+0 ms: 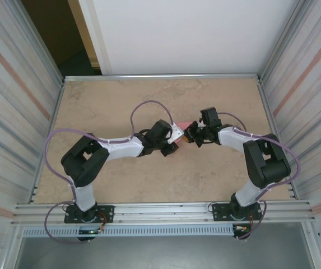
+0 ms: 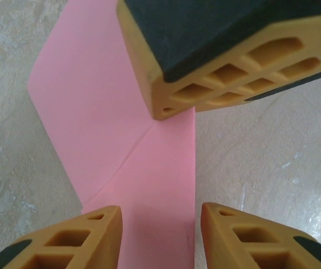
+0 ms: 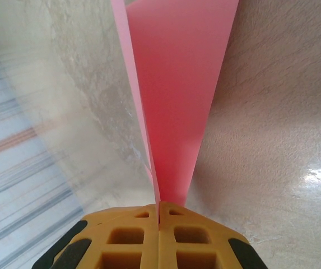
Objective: Fold a paper plane with a square sheet of paper (pick it up from the middle)
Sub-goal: Fold the wing for the fifth time at the center of the table.
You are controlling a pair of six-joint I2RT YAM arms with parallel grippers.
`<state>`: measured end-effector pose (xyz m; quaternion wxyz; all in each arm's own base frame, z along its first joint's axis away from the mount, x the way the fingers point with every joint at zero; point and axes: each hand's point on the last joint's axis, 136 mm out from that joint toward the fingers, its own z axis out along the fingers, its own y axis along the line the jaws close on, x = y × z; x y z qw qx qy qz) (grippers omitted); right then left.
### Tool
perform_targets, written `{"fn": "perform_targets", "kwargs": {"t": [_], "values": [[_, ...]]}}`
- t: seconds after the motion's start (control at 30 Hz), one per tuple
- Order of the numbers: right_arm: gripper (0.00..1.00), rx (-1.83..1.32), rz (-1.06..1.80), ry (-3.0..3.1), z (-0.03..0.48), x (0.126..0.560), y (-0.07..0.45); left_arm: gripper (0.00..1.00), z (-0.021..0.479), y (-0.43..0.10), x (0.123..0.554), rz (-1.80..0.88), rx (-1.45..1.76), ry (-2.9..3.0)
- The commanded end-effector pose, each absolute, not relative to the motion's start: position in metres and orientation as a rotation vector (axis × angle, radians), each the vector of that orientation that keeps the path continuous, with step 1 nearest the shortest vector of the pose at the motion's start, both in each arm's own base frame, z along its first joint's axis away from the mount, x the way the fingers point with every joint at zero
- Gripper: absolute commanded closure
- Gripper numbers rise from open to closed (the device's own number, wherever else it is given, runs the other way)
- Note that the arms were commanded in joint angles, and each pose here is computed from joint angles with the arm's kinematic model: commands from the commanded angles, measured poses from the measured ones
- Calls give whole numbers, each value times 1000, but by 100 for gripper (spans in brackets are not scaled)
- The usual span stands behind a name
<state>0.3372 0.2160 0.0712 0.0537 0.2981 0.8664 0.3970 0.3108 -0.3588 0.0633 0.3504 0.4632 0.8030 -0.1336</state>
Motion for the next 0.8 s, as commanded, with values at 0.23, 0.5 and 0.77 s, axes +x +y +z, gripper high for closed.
{"fn": "perform_targets", "kwargs": {"t": [0.23,0.5,0.77], "values": [[84,943,1262,2643,75,339,221,73,56,-364,308,-323,1290,2026],[50,960,1210,2628,74,340,204,87,52,-364,305,-351,1277,2036],[33,960,1047,2596,76,344,159,92,48,-367,296,-451,1270,2075]]}}
